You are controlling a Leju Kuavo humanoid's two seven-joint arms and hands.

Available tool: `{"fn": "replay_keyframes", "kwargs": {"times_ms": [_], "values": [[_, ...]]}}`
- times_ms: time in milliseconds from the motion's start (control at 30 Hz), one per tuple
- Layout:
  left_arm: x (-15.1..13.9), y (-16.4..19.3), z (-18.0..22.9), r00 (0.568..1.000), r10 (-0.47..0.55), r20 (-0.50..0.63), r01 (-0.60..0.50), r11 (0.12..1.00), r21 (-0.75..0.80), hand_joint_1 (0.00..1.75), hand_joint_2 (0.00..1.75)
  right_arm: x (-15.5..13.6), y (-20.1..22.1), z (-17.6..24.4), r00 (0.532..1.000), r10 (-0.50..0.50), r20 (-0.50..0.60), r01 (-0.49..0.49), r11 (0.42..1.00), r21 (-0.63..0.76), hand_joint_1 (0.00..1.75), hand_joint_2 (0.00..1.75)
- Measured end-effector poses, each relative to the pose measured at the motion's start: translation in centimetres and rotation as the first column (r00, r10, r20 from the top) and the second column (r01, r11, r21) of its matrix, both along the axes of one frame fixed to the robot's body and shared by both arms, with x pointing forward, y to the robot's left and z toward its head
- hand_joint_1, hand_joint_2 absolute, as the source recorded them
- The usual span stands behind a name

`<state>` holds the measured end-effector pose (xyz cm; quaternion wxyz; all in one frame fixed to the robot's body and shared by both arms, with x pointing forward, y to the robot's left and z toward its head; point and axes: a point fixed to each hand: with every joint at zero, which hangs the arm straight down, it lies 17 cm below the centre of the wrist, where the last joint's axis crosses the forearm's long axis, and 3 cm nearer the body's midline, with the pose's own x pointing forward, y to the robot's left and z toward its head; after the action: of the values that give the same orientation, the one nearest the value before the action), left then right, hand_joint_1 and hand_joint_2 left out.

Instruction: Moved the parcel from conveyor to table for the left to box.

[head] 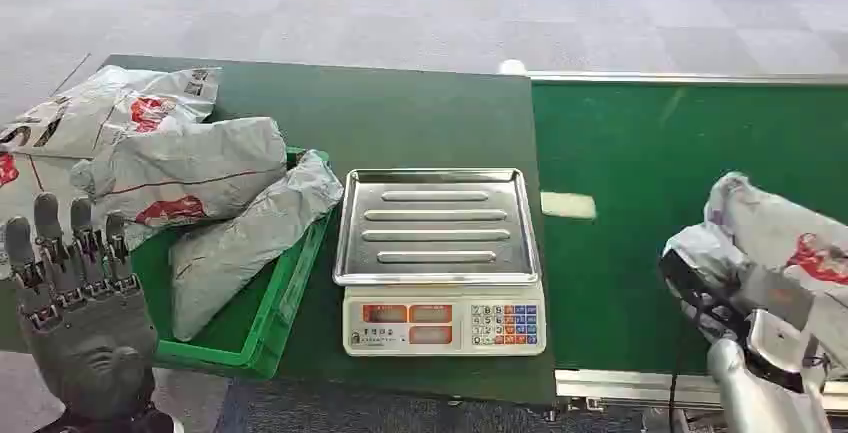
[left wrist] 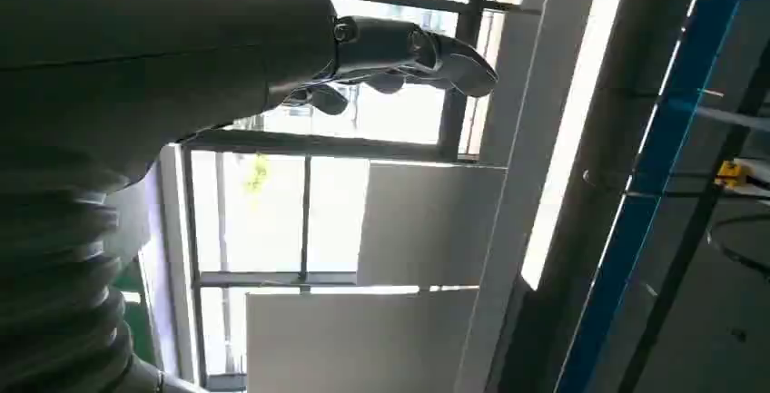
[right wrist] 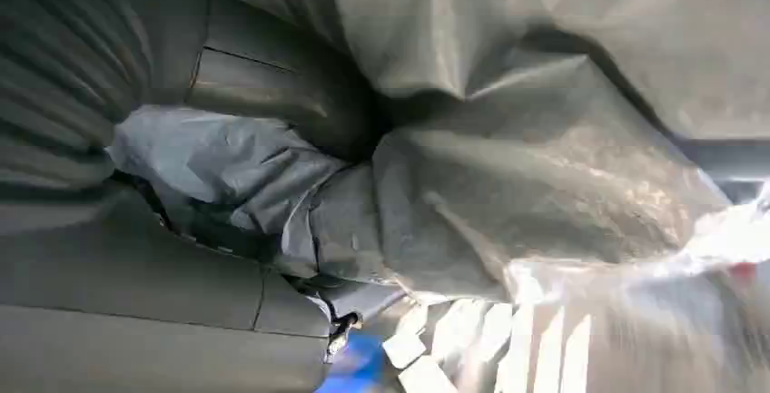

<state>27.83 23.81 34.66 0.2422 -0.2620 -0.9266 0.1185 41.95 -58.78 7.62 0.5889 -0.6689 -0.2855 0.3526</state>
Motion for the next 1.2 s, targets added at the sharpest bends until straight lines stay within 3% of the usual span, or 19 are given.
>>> {"fn": "replay_keyframes", "kwargs": {"times_ms": [67,133,233,300,333,400,500,567,667,767,967,1200], "values": [[0.4,-0.2,0.3,1.0,-0.021,-0.013,0.021,1.0,-0.013,0.0,1.75,-0.5,-0.1,9.9,0.945,-0.012,0.328,0.063,0.987,-0.146,1.75,1.75],[0.8,-0.1,0.7,1.0,-0.028,-0.006,0.028,0.999,-0.024,0.0,1.75,-0.9,1.7,17.6,0.862,0.1,0.497,0.035,0.966,-0.254,1.75,1.75],[1.4,-0.4,1.8,0.998,-0.044,0.041,0.046,0.998,-0.037,0.0,1.75,0.0,5.2,24.5,0.793,0.222,0.568,-0.021,0.941,-0.339,1.75,1.75],[1.7,-0.7,2.2,0.996,-0.058,0.066,0.06,0.997,-0.039,0.0,1.75,3.4,9.4,26.7,0.78,0.317,0.539,-0.124,0.923,-0.364,1.75,1.75],[2.0,-1.1,2.3,0.994,-0.074,0.075,0.077,0.996,-0.04,0.0,1.75,6.4,13.6,27.1,0.766,0.405,0.499,-0.231,0.898,-0.375,1.75,1.75],[2.5,-1.7,2.7,0.99,-0.1,0.095,0.105,0.994,-0.042,0.0,1.75,10.3,22.2,26.6,0.71,0.56,0.427,-0.412,0.822,-0.393,1.75,1.75],[3.1,-2.3,2.7,0.988,-0.119,0.102,0.124,0.991,-0.05,0.0,1.75,13.3,32.4,24.4,0.634,0.688,0.353,-0.574,0.725,-0.38,1.75,1.75],[3.3,-2.4,2.5,0.987,-0.121,0.101,0.128,0.99,-0.058,0.0,1.75,14.1,39.4,22.4,0.577,0.759,0.301,-0.667,0.651,-0.363,1.75,1.75],[3.6,-2.7,2.0,0.987,-0.131,0.089,0.136,0.989,-0.062,0.0,1.75,13.6,46.6,19.7,0.506,0.829,0.239,-0.755,0.56,-0.341,1.75,1.75],[3.9,-2.9,1.6,0.988,-0.134,0.078,0.139,0.988,-0.064,0.0,1.75,13.1,50.4,18.4,0.466,0.862,0.199,-0.796,0.507,-0.332,1.75,1.75],[4.2,-3.0,1.1,0.988,-0.143,0.063,0.147,0.987,-0.065,0.0,1.75,12.5,53.6,16.7,0.416,0.897,0.153,-0.845,0.443,-0.301,1.75,1.75],[4.2,-3.3,0.4,0.986,-0.157,0.05,0.16,0.986,-0.056,0.0,1.75,10.5,59.1,14.1,0.295,0.948,0.123,-0.933,0.313,-0.177,1.75,1.75]]}}
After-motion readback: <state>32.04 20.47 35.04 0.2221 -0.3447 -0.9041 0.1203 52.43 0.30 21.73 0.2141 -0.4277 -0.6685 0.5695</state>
